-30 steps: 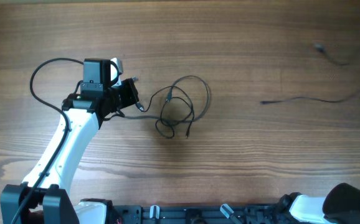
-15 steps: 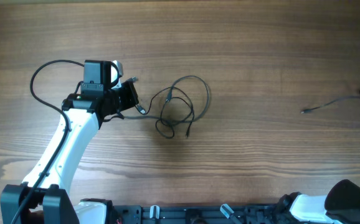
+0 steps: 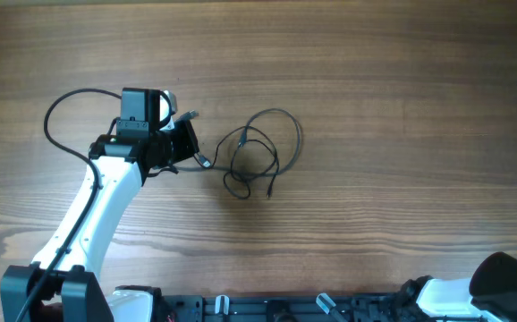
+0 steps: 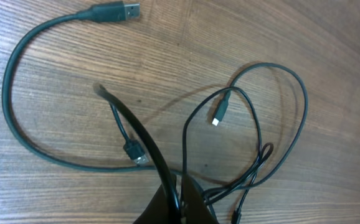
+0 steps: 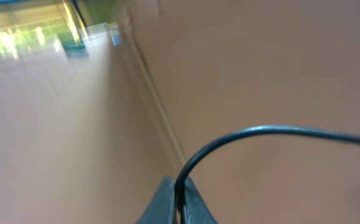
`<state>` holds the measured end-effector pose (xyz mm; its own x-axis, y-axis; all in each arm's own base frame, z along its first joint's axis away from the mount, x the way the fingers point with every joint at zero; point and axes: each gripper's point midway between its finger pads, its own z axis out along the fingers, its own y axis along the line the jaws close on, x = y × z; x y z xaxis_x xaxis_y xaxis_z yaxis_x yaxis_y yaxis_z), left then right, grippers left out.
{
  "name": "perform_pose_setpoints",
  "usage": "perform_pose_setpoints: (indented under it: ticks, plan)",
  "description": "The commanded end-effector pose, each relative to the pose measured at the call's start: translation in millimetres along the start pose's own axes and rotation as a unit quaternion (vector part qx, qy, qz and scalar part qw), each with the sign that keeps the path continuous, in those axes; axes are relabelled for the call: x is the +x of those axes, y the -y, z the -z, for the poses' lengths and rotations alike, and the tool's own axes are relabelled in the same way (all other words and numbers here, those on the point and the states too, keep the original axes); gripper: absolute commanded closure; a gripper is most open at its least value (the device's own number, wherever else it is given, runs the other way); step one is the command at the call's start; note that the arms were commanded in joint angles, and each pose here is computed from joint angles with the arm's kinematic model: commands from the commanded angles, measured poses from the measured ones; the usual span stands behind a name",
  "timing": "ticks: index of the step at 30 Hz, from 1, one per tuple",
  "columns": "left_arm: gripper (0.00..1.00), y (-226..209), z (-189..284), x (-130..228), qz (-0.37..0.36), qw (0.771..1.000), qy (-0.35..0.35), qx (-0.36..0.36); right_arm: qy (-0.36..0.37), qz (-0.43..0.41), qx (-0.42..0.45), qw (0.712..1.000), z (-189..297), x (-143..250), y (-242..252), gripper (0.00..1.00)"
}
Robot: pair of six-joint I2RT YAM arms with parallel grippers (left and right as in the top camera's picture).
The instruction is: Untangle cables
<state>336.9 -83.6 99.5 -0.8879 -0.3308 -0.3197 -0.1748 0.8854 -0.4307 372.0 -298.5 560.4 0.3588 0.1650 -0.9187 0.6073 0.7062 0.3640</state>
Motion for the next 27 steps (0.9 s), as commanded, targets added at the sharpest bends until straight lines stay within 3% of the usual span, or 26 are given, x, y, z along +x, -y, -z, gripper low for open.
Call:
perform_pose_setpoints:
  ticks: [1,2,5,9,12,13,14,15,16,21,24,27]
  plan:
    - [0.96,0.7,1.0,0.4,-0.010,1.000,0.002,-0.001,-0.184,0.018,-0.100,0.978,1.4,94.7,-24.2,0.96]
    - [0.96,0.6,1.0,0.7,-0.010,1.000,0.002,-0.001,-0.284,0.003,-0.129,0.950,16.1,143.5,-28.1,0.96]
    - [0.96,0.5,1.0,1.2,-0.009,1.000,0.001,-0.001,-0.454,-0.020,-0.081,0.887,43.3,236.2,-0.1,0.96]
    - [0.96,-0.3,1.1,2.8,-0.008,1.000,-0.002,-0.002,-0.612,-0.035,0.001,0.790,80.9,331.9,42.5,0.96]
    - [0.96,3.0,1.1,4.7,-0.008,1.000,-0.008,0.007,-0.668,-0.018,0.070,0.741,99.5,372.0,79.2,0.96]
    - [0.96,2.9,1.1,4.7,-0.008,1.000,-0.008,0.007,-0.681,-0.004,0.097,0.726,107.1,379.1,91.6,0.85]
    - [0.96,3.0,1.1,4.6,-0.008,1.000,-0.007,0.007,-0.682,-0.002,0.099,0.725,106.3,381.9,93.2,0.34]
    - [0.96,3.0,1.1,4.6,-0.008,1.000,-0.007,0.007,-0.679,-0.002,0.097,0.728,104.3,381.6,92.8,0.13]
    - [0.96,3.0,1.1,4.6,-0.008,1.000,-0.007,0.007,-0.675,-0.002,0.095,0.732,102.0,378.1,91.1,0.00]
    - [0.96,3.0,1.1,4.6,-0.008,1.000,-0.007,0.007,-0.656,-0.047,-0.097,0.747,111.9,320.3,14.7,0.00]
    - [0.96,2.9,1.1,4.8,-0.008,1.000,-0.008,0.007,-0.643,-0.046,-0.037,0.764,136.1,275.1,19.3,0.00]
    - [0.96,3.0,1.1,4.7,-0.008,1.000,-0.008,0.007,-0.631,0.030,0.066,0.773,162.9,241.3,55.9,0.00]
